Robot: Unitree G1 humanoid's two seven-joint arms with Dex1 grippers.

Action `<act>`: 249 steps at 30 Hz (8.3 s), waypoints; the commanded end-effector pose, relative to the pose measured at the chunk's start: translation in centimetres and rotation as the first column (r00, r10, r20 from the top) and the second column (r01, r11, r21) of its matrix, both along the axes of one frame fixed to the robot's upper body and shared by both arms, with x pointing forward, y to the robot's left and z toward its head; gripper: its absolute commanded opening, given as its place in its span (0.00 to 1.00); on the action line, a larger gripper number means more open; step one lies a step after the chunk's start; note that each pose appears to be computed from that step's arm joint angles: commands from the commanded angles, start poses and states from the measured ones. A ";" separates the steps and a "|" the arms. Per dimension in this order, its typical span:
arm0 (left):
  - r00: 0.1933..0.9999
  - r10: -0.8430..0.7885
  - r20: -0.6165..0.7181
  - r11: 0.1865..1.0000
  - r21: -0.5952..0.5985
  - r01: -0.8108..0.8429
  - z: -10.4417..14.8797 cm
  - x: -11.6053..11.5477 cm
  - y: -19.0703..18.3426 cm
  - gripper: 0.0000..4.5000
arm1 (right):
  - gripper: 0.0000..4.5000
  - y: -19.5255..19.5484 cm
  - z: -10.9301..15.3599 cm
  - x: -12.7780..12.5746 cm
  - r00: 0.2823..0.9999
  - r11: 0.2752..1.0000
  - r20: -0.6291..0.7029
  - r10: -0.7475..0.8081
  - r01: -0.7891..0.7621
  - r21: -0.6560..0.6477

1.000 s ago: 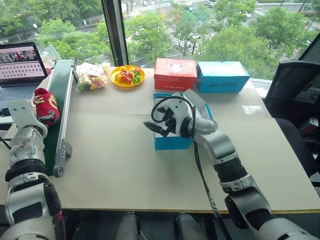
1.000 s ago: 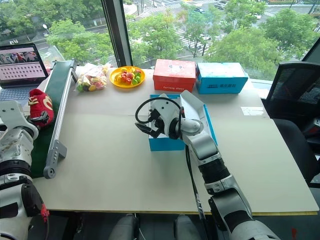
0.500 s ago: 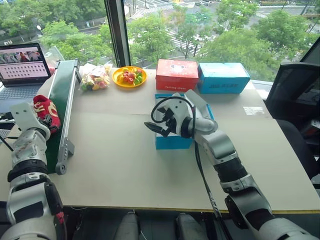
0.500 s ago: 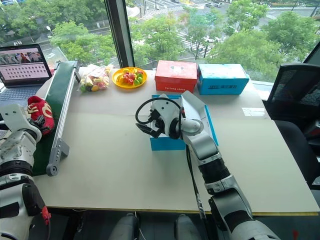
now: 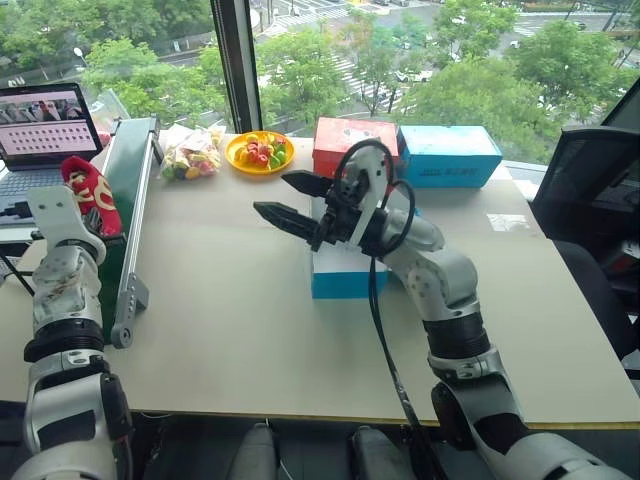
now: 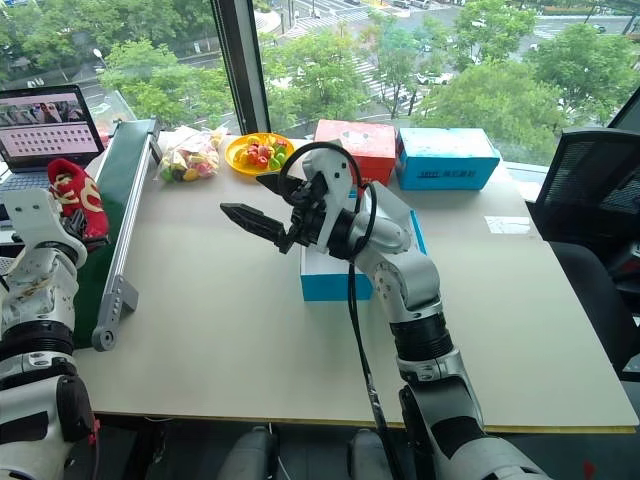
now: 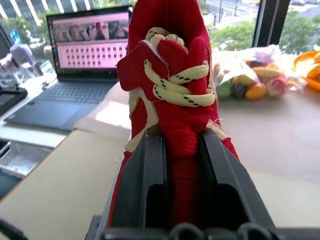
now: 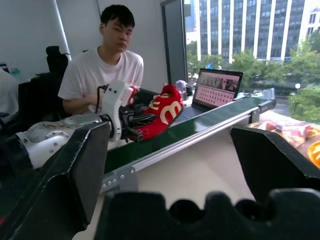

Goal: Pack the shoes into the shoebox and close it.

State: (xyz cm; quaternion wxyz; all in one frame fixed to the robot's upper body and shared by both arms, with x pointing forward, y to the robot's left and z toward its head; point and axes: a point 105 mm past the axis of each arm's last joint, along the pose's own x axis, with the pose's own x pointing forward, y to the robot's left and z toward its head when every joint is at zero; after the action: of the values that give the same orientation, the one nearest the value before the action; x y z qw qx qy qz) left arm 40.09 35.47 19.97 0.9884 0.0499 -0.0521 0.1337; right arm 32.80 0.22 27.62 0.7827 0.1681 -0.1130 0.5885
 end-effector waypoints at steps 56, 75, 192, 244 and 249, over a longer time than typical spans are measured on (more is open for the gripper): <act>0.545 -0.819 0.181 0.554 -0.002 0.833 8.7 -3.4 -31.4 0.14 | 0.32 -9.9 -1.0 5.8 0.869 0.921 -0.485 -0.093 0.260 0.290; 0.736 -0.675 -0.063 0.698 0.271 0.663 7.4 -1.0 -19.7 1.00 | 0.06 -7.2 0.8 8.9 0.780 0.820 -0.254 -0.572 0.533 -0.211; 0.990 0.134 -0.036 0.991 -0.013 -0.134 -3.0 -4.0 4.7 1.00 | 1.00 -0.3 -7.4 5.5 0.926 0.876 0.208 -0.316 0.369 -0.310; 0.758 -0.606 0.244 0.793 0.106 0.600 7.7 -0.7 -22.3 0.59 | 1.00 -5.9 1.9 7.8 0.905 0.927 -0.312 -0.288 0.346 0.146; 0.725 -0.639 0.255 0.760 0.069 0.646 8.1 -1.4 -24.9 0.59 | 1.00 -5.9 1.8 7.8 0.901 0.922 -0.314 -0.300 0.358 0.148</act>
State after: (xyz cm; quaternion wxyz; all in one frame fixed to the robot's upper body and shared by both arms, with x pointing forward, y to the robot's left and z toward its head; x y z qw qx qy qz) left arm 39.69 11.47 25.60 0.9670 0.0052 -0.1550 -0.2024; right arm 41.09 -5.65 27.63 0.8659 0.3045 -0.0537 0.3931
